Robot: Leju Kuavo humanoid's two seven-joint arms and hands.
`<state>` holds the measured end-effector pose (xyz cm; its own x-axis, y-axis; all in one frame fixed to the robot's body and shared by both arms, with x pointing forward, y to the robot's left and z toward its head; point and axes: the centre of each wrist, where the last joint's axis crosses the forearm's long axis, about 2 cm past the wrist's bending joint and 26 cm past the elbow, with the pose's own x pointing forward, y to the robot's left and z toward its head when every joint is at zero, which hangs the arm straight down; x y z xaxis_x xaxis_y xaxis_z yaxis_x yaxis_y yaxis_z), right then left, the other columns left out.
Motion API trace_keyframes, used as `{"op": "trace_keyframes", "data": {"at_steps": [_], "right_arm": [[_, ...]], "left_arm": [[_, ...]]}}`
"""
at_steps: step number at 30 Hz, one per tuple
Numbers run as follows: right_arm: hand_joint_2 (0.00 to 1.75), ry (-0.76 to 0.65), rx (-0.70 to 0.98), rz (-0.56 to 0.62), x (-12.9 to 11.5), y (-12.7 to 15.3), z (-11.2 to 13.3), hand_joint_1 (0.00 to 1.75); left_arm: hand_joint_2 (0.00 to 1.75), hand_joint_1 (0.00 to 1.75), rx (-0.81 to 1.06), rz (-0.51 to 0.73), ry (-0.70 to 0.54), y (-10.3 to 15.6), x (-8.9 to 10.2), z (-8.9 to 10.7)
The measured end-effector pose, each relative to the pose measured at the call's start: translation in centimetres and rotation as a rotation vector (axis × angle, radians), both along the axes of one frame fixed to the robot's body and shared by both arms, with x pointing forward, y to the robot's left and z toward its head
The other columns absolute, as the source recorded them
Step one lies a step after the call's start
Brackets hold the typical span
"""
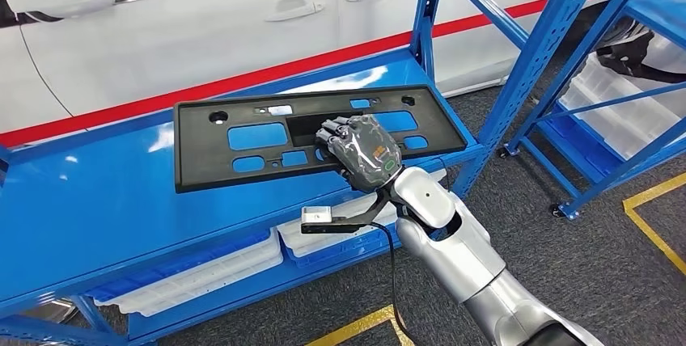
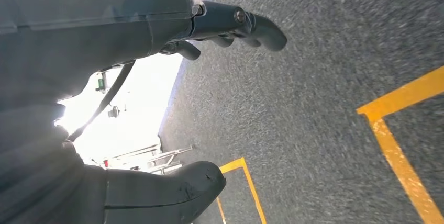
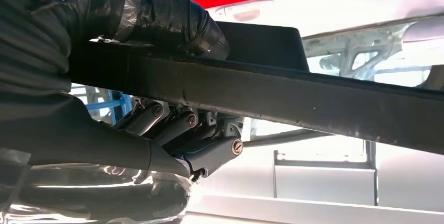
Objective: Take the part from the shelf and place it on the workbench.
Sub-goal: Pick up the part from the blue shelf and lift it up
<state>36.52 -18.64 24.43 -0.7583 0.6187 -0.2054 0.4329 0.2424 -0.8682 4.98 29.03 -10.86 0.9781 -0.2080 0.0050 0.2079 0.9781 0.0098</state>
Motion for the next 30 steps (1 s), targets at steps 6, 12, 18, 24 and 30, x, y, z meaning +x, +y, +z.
{"op": "trace_keyframes", "data": {"at_steps": [6,12,18,24,30], "right_arm": [[1.75,-0.004,0.011,-0.002,-0.4,-0.3,0.1,1.68],[1.75,-0.03,0.02,0.004,-1.0,-0.8,0.8,1.68],[1.75,-0.033,0.012,0.006,-1.9,-1.6,0.3,1.68],[1.75,-0.052,0.019,0.004,-2.2,-2.1,0.7,1.68],[1.75,-0.039,0.014,-0.004,-2.3,-2.3,0.4,1.68]], "left_arm": [[1.75,0.0,0.006,-0.006,0.001,0.2,0.2,0.0],[1.75,0.0,0.007,-0.012,0.004,0.2,0.3,0.0],[1.75,0.0,0.005,-0.024,0.007,0.2,0.3,0.0],[1.75,0.0,-0.002,-0.034,0.006,0.1,0.3,0.0],[1.75,0.0,-0.023,-0.041,0.023,0.0,-0.2,0.0]]}}
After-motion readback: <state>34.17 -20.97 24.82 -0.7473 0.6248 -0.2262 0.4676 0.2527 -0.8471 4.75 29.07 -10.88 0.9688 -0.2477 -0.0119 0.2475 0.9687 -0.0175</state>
